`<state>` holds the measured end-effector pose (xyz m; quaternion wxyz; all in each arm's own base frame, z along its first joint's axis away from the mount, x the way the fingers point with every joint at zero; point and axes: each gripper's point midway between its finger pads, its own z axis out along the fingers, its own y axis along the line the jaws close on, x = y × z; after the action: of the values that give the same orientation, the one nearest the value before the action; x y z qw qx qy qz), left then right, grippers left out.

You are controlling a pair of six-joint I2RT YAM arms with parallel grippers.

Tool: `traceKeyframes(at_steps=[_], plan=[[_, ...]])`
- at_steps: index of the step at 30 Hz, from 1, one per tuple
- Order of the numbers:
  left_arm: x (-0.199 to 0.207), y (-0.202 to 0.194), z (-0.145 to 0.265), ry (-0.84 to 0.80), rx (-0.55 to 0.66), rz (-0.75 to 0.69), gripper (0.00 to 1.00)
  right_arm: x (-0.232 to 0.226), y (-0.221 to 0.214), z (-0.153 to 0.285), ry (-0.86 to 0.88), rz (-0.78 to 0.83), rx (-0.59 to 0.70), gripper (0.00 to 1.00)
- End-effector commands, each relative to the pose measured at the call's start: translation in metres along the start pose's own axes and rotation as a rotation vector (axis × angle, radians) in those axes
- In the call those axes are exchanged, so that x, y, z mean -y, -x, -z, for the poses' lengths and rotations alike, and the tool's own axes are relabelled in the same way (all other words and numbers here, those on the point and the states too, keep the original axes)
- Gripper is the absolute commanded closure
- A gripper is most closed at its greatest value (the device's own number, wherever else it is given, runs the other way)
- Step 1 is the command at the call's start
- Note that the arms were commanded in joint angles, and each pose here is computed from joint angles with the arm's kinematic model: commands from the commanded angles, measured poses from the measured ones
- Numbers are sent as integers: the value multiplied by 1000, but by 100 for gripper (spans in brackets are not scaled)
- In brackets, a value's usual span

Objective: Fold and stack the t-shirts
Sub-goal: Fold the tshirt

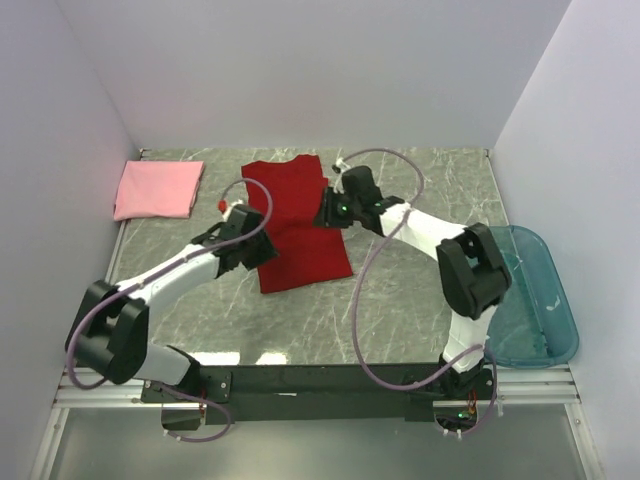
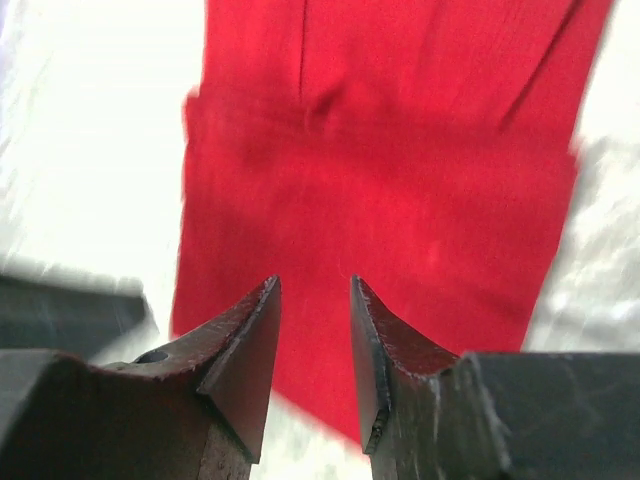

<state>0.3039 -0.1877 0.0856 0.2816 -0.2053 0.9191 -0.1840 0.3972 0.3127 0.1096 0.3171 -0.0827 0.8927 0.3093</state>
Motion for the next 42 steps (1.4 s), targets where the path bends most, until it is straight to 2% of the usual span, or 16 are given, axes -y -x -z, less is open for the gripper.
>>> traceKeyframes(at_steps=[1,4,6,10,15,20,24,25,28,29,31,33,36,39,42], plan=[[12,18,8,-111,48,51,54,-35,-17,29,227,-39,-54,59],[-3,-10,-4,-103,-46,75,57,-29,-54,36,292,-122,-135,59],[-5,-23,-8,-125,-99,108,60,-23,-61,35,315,-147,-143,59],[-31,-44,-21,-69,-172,167,65,4,-92,28,312,-268,-227,59],[-60,-49,-23,28,-184,212,69,44,-115,21,282,-436,-266,59],[-86,-43,-20,83,-160,240,71,65,-123,28,204,-447,-267,59],[-84,-29,-11,95,-127,203,62,66,-114,42,152,-389,-242,59],[-77,-22,-6,79,-106,196,54,64,-105,47,141,-352,-213,59],[-74,-10,7,89,-71,187,45,65,-102,57,77,-317,-194,59],[-79,-11,10,117,-69,183,38,61,-100,65,58,-304,-189,58],[-74,-10,19,113,-71,172,30,62,-97,72,3,-255,-171,56],[-79,-9,24,179,-44,133,24,63,-99,81,-97,-200,-158,53],[-77,-17,26,248,-38,51,23,66,-91,94,-259,-100,-116,41],[-74,-23,22,286,-46,-3,26,70,-95,100,-369,-49,-119,36],[-71,-26,15,325,-45,-46,32,65,-95,101,-382,-23,-115,35]])
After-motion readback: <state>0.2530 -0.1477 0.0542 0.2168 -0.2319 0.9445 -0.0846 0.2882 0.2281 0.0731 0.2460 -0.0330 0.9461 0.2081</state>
